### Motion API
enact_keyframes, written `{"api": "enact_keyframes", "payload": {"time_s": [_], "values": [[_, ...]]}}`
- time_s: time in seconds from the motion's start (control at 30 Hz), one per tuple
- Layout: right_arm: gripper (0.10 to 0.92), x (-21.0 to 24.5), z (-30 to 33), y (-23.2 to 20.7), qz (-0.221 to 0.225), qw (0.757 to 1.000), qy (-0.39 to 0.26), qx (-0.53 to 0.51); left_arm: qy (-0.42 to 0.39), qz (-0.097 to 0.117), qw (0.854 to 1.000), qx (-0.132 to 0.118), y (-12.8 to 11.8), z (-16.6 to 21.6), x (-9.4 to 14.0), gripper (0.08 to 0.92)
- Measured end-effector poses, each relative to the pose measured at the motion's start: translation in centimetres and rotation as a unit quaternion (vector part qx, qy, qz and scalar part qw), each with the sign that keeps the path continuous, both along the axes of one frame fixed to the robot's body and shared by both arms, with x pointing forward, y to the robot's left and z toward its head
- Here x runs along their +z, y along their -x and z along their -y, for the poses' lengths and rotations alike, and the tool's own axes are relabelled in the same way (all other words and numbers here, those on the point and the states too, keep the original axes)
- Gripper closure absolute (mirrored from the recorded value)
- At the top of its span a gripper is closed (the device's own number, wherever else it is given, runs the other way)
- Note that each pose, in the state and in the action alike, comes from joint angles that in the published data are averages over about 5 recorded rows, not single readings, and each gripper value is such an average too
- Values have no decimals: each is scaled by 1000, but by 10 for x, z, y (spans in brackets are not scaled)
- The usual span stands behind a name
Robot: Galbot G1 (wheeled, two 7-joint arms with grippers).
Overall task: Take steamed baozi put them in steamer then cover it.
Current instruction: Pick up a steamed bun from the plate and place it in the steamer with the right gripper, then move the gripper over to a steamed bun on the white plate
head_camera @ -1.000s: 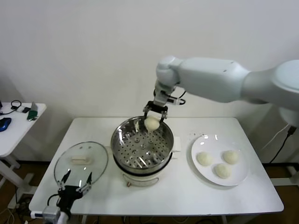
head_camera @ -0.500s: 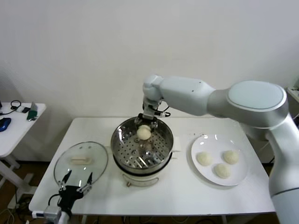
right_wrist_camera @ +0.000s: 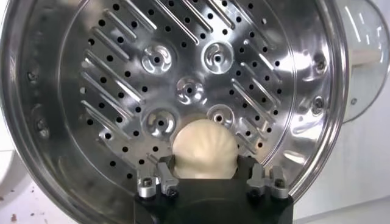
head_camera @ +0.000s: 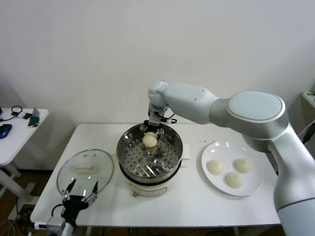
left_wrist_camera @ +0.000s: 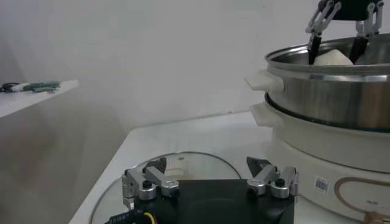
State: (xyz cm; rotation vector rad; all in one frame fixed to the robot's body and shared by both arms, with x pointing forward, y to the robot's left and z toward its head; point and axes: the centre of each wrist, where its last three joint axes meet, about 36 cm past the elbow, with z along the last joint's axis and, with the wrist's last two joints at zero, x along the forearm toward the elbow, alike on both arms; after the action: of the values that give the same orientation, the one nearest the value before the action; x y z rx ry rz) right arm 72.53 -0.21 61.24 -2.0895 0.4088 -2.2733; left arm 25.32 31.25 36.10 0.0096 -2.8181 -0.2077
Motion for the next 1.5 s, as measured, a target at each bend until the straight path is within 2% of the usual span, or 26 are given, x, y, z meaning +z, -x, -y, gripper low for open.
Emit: {"api": "enact_keyframes", "payload": {"time_s": [0.07, 0.27, 0.47, 0.63, 0.77, 0.93, 1.13, 1.3, 1.5], "values": [[210, 6, 3, -1, -1, 1000, -2, -3, 0, 0, 1000, 0, 0, 0, 0, 177], [200, 37, 27, -5, -1, 1000, 1, -27, -2, 2, 1000, -1, 1, 1, 2, 177], [200, 76, 81, -5, -15, 993, 3, -116, -3, 2, 1000, -5, 0, 5, 4, 177], [200, 106, 147, 4, -28, 971, -8, -237, -4, 2, 1000, -9, -2, 7, 4, 177], [200, 114, 200, 20, -38, 940, -18, -340, -4, 3, 1000, -11, -2, 9, 5, 177], [200, 93, 254, 47, -63, 890, -26, -451, -1, 6, 1000, -9, -3, 10, 5, 177], [200, 47, 297, 75, -83, 838, -30, -539, 1, 7, 1000, -7, -2, 11, 5, 177], [200, 7, 311, 87, -85, 813, -21, -576, 0, 8, 1000, -4, -3, 9, 5, 177], [200, -39, 316, 93, -85, 796, -14, -599, 0, 5, 1000, 0, -2, 7, 4, 177]]}}
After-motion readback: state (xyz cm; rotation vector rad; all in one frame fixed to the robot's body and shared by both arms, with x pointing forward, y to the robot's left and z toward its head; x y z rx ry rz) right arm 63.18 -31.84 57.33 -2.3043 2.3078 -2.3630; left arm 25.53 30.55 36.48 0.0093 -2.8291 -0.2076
